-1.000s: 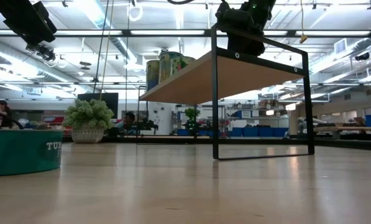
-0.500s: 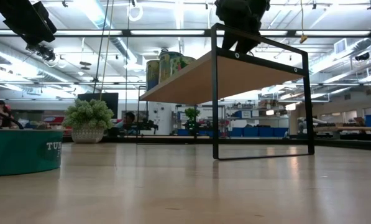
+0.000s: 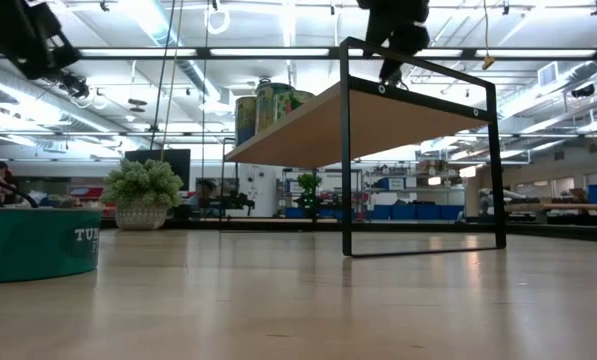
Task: Pick and place cans onto a shelf
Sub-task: Put the canned tuna on the shelf
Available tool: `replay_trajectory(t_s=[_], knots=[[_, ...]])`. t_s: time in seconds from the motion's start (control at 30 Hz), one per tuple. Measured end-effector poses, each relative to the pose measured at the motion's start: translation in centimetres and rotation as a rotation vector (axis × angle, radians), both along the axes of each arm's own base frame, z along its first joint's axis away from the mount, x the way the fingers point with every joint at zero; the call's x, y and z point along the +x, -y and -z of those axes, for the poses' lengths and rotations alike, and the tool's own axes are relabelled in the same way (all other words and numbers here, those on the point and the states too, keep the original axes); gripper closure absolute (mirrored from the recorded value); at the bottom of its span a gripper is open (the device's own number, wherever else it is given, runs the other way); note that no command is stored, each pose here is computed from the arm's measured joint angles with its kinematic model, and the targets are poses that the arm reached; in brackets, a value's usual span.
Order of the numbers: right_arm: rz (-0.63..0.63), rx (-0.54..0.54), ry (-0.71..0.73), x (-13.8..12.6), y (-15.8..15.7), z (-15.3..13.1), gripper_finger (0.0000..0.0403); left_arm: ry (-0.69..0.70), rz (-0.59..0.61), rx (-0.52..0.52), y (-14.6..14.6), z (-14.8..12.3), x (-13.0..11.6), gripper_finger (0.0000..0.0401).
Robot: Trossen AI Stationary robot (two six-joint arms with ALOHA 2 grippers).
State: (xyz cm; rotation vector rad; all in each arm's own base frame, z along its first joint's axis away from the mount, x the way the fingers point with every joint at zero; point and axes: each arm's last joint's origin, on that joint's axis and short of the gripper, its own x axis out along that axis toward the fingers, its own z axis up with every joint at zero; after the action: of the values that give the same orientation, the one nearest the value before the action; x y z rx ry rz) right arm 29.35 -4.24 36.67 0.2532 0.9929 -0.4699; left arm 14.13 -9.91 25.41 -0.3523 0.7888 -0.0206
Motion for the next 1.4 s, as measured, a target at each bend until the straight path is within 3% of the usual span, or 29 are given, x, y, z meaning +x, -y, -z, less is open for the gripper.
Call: replay_trajectory(t_s=[0.17, 0.37, 0.77, 0.93, 1.4], knots=[[-0.021, 0.01, -0.002, -0.5, -1.7, -1.6, 0.0008, -0.067, 0.072, -0.032, 1.3, 0.9, 0.3, 0.0309], [-0.012, -0.022, 0.014, -1.3, -4.1, -3.4, 0.0008, -0.129, 0.131, 0.02, 3.5, 2.7, 1.0, 0.0284], [-0.027, 0.018, 0.082, -2.0, -8.8, -4.5, 0.0008, -0.22, 0.209, -0.021, 5.8, 4.7, 1.7, 0.0104], [-0.027, 0.05, 0.098, -2.5, -10.7, -4.4, 0.0008, -0.266, 0.234, 0.021, 6.6, 5.8, 1.5, 0.0057], [-0.048, 0.035, 0.117, -3.9, -14.3, -4.4, 0.0008, -0.306, 0.196, 0.149, 8.0, 9.3, 2.6, 0.0049]])
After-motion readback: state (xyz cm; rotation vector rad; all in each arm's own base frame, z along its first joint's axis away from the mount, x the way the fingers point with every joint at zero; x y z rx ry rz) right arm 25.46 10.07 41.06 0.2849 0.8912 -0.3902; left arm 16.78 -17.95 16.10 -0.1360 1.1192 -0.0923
